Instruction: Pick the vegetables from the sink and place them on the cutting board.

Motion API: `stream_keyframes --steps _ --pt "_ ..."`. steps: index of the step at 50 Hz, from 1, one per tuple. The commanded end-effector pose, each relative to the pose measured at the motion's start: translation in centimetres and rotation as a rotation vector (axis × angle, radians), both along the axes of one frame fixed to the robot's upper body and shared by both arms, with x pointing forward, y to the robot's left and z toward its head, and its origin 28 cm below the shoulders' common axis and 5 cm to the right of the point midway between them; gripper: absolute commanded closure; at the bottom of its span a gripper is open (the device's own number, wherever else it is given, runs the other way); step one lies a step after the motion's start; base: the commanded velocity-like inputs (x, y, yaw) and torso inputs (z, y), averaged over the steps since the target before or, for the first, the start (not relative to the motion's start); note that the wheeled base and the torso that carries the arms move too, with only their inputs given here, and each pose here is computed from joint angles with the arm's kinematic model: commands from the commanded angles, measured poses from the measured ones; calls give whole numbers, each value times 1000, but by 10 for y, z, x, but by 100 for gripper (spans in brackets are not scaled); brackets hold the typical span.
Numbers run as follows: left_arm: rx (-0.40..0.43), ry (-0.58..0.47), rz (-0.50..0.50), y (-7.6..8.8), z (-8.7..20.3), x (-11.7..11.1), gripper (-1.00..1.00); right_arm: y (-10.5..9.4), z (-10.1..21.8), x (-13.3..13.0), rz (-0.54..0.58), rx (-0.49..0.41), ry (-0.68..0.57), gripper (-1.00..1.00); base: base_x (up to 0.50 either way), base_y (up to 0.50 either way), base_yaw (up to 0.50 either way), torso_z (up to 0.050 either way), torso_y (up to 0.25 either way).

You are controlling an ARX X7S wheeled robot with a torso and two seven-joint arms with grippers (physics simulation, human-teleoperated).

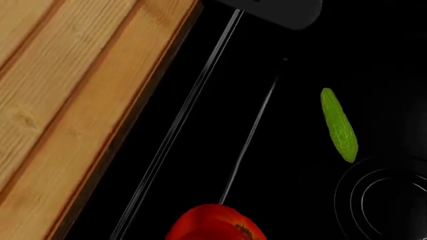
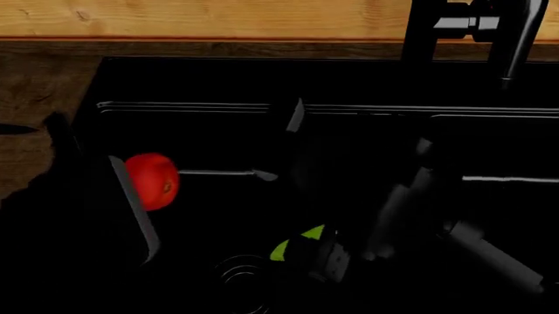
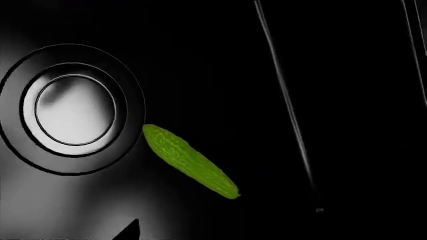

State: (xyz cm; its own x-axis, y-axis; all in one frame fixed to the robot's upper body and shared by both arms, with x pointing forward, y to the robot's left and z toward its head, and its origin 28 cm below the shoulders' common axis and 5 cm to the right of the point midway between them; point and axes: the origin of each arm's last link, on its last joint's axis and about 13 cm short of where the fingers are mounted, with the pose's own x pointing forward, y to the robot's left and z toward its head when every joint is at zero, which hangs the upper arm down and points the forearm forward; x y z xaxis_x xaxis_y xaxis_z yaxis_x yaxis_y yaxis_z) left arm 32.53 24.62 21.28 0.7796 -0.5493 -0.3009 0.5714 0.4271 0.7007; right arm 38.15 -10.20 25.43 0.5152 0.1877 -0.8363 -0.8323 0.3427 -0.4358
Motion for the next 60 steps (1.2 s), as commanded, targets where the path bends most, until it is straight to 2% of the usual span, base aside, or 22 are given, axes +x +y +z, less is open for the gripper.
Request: stream_keyframes --steps 1,8,13,19,23,33,44,60 --pt "-60 -25 30 8 -6 -13 100 10 -8 19 64 -182 -46 -100 0 0 0 0 0" --pt "-72 -21 42 11 -6 -12 100 16 -11 30 106 -196 -32 -100 0 0 0 0 0" --pt "-71 -14 42 12 -7 -10 100 23 -11 41 139 -168 -73 -100 0 0 0 0 0" --pt "-72 -11 46 14 -7 -10 100 32 -22 48 177 -142 -63 -100 0 0 0 0 0" --pt "-64 -5 54 16 -9 -11 100 37 -35 46 218 -132 17 -100 0 0 0 0 0" --pt "-65 3 42 13 -10 -10 100 38 -48 44 231 -124 95 -100 0 0 0 0 0" --pt "-54 9 46 13 -8 -9 100 24 -60 45 200 -132 107 -100 0 0 0 0 0" --pt "-47 22 46 12 -9 -8 100 9 -51 49 145 -161 68 -100 0 0 0 0 0"
